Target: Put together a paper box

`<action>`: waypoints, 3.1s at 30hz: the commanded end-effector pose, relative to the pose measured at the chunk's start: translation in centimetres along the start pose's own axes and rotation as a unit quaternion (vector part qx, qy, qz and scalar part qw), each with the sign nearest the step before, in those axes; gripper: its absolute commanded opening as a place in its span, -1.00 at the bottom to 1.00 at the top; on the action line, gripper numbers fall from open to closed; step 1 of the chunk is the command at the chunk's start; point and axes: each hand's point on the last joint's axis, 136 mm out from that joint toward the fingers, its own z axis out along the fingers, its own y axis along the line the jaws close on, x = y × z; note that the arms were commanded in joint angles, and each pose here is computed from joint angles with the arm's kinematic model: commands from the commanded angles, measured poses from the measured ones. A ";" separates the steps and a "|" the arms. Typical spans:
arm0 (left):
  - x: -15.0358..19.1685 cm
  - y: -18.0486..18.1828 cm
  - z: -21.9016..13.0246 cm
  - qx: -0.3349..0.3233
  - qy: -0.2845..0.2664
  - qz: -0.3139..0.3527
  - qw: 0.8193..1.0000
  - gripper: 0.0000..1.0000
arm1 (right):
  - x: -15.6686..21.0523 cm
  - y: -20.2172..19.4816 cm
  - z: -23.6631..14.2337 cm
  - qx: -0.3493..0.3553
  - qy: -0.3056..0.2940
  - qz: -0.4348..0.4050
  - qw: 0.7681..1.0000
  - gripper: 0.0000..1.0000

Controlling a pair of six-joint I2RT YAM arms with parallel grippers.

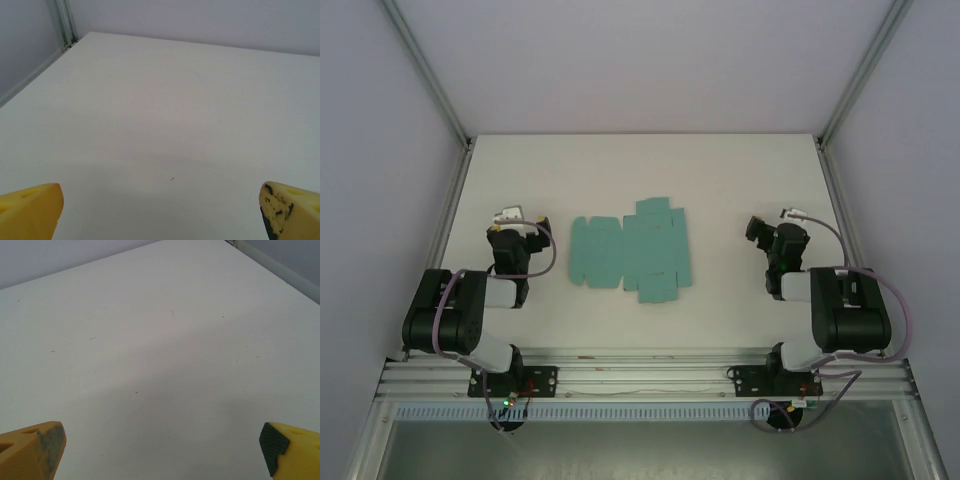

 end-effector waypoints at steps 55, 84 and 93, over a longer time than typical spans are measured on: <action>0.2 -10.4 -4.9 0.166 0.264 -0.109 0.944 1.00 | 3.3 23.6 -8.1 -0.210 0.288 -0.029 0.934 0.13; 5.7 -17.5 -4.4 0.349 0.349 -0.215 0.843 0.21 | 16.0 21.2 -4.5 -0.147 0.388 -0.009 0.910 -0.17; 3.8 -17.1 -5.0 0.373 0.306 -0.230 0.845 -0.68 | 15.2 20.9 -4.4 -0.166 0.385 0.016 0.908 -0.17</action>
